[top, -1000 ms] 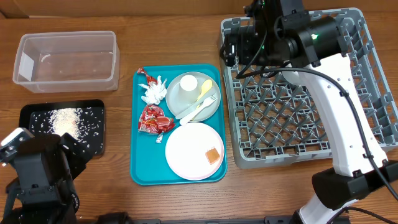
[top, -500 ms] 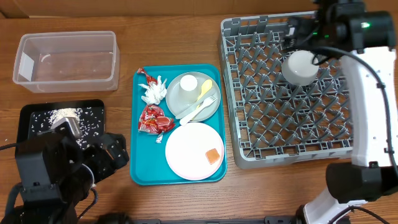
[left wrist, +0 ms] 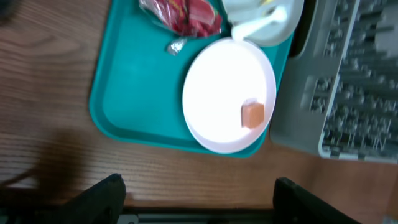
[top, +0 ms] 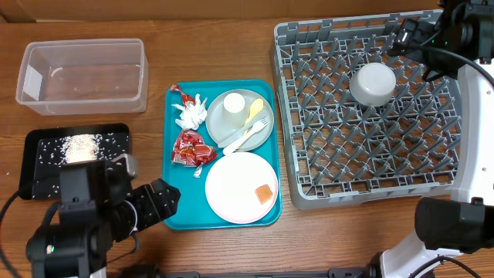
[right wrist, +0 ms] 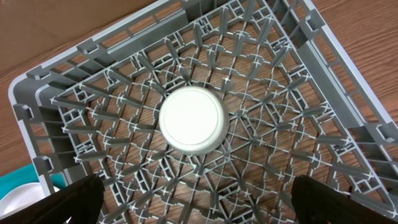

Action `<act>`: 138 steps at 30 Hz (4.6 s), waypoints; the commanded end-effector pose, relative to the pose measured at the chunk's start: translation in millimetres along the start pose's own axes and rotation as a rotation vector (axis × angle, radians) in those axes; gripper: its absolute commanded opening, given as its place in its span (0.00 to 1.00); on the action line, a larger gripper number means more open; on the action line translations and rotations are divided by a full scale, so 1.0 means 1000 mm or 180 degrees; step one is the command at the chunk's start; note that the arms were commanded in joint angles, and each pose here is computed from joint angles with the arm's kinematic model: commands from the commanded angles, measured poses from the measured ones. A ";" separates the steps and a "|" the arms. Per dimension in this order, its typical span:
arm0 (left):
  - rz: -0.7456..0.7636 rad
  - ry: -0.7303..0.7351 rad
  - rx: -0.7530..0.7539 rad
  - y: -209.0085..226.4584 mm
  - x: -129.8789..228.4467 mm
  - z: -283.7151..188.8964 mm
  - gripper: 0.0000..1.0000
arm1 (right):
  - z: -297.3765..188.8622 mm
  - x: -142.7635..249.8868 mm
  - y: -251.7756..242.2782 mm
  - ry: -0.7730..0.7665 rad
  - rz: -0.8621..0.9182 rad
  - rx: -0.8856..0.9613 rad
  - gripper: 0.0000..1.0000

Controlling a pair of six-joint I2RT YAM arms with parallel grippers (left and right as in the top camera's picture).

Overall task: Sort waste into correct bins and load items into the dishwasher rack
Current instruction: 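Raise the right gripper away from the rack, then move the left gripper to the pink plate and grasp its rim, then lift the pink plate and carry it over the black tray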

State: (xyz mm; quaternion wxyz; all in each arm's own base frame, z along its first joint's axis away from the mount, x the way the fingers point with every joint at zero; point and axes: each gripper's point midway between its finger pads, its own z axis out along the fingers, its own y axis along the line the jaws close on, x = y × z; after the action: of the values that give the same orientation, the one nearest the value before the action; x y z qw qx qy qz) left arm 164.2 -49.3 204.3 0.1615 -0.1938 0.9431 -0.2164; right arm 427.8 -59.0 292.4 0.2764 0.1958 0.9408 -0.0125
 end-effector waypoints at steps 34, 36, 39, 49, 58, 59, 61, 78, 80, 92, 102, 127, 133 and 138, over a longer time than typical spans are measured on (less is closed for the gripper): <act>0.0622 0.0837 -0.1564 -0.001 0.009 0.129 0.89 | -0.007 -0.003 -0.001 -0.0068 -0.0004 0.0004 1.00; 0.0593 0.0946 -0.1553 -0.002 0.012 0.142 0.87 | -0.007 -0.003 -0.001 -0.0068 -0.0004 0.0004 1.00; 0.0569 0.1072 -0.1508 -0.005 0.015 0.159 0.80 | -0.007 -0.003 -0.001 -0.0068 -0.0004 0.0004 1.00; 0.0584 0.1432 -0.1845 0.019 0.026 0.195 0.68 | -0.007 -0.003 -0.001 -0.0068 -0.0004 0.0004 1.00; 0.0574 0.1699 -0.1842 0.033 0.046 0.214 0.64 | -0.007 -0.003 -0.001 -0.0068 -0.0004 0.0004 1.00; 0.0568 0.1707 -0.1815 0.034 0.048 0.216 0.64 | -0.007 -0.003 -0.001 -0.0068 -0.0004 0.0004 1.00; 0.0570 0.1694 -0.1785 0.036 0.049 0.220 0.65 | -0.007 -0.003 -0.001 -0.0068 -0.0004 0.0004 1.00; 0.0625 0.1714 -0.1788 0.042 0.053 0.221 0.23 | -0.007 -0.003 -0.001 -0.0068 -0.0004 0.0004 1.00; 0.0623 0.1725 -0.1837 0.042 0.051 0.217 0.04 | -0.007 -0.003 -0.001 -0.0068 -0.0004 0.0004 1.00; 0.0667 0.1567 -0.1765 0.010 0.028 0.186 0.04 | -0.007 -0.003 -0.001 -0.0068 -0.0004 0.0004 1.00; 0.0496 0.1330 -0.1528 0.001 -0.002 0.140 0.04 | -0.007 -0.003 -0.001 -0.0068 -0.0004 0.0004 1.00; -0.0096 0.0291 -0.1471 0.040 -0.117 -0.011 0.04 | -0.007 -0.003 -0.001 -0.0068 -0.0004 0.0004 1.00; -0.0287 0.0007 -0.1394 0.053 -0.141 -0.022 0.04 | -0.007 -0.003 -0.001 -0.0068 -0.0004 0.0004 1.00; -0.0569 -0.0107 -0.1444 0.078 -0.156 -0.026 0.04 | -0.007 -0.003 -0.001 -0.0068 -0.0004 0.0004 1.00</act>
State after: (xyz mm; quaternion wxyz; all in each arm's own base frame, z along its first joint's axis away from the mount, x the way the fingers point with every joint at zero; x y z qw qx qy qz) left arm 263.2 77.9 219.1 0.0963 -0.2982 0.9496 -0.0079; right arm 427.7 -59.0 292.4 0.2762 0.1958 0.9409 -0.0126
